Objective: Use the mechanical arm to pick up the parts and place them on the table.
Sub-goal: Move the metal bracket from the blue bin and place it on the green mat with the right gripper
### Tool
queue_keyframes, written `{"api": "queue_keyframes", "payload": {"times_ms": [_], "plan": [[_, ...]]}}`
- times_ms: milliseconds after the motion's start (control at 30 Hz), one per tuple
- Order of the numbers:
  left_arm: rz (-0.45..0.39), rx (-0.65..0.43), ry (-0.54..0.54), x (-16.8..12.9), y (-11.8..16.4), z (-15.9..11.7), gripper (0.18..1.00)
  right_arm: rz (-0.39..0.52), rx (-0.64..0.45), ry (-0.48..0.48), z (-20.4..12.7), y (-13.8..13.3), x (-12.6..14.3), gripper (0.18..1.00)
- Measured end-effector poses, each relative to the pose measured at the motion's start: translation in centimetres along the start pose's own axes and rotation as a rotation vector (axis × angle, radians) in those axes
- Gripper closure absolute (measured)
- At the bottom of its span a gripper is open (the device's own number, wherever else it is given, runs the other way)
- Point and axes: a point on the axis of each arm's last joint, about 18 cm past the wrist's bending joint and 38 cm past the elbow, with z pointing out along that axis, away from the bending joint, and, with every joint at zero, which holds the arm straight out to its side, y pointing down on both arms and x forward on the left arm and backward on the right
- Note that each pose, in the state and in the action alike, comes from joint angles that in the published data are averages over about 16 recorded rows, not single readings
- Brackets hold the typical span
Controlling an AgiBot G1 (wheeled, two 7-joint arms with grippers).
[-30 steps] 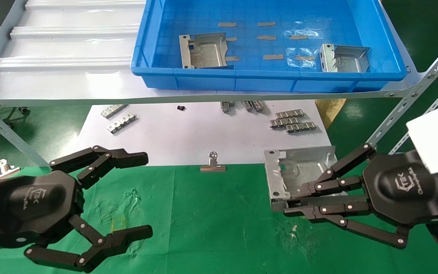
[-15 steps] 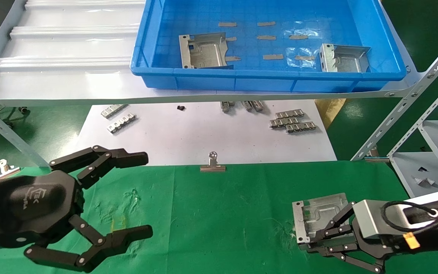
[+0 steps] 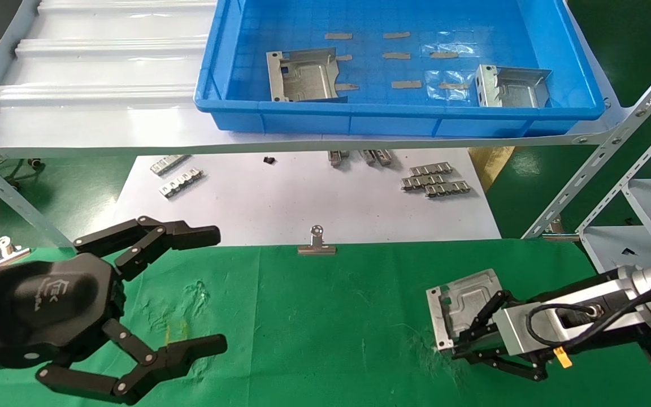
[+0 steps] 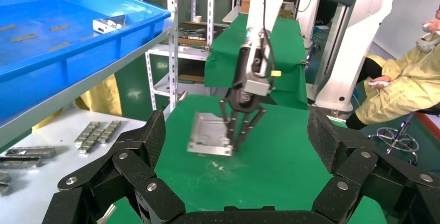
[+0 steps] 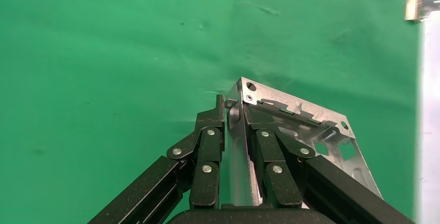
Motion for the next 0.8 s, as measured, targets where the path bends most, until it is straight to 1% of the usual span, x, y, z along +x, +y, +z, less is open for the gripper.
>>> {"api": "queue_keyframes", "payload": {"times_ms": [233, 500, 700, 800], "plan": [[0.0, 0.0, 0.0, 0.0, 0.0, 0.0, 0.184, -0.045, -0.025, 0.013, 1.4, 0.9, 0.7, 0.939], [0.0, 0.0, 0.0, 0.0, 0.0, 0.0, 0.184, -0.065, -0.039, 0.014, 2.2, 1.4, 1.1, 0.932], [0.0, 0.0, 0.0, 0.0, 0.0, 0.0, 0.184, -0.074, -0.045, 0.01, 2.3, 1.5, 1.3, 0.906], [0.0, 0.0, 0.0, 0.0, 0.0, 0.0, 0.184, -0.072, -0.042, 0.012, 2.1, 1.5, 1.5, 0.875]]}}
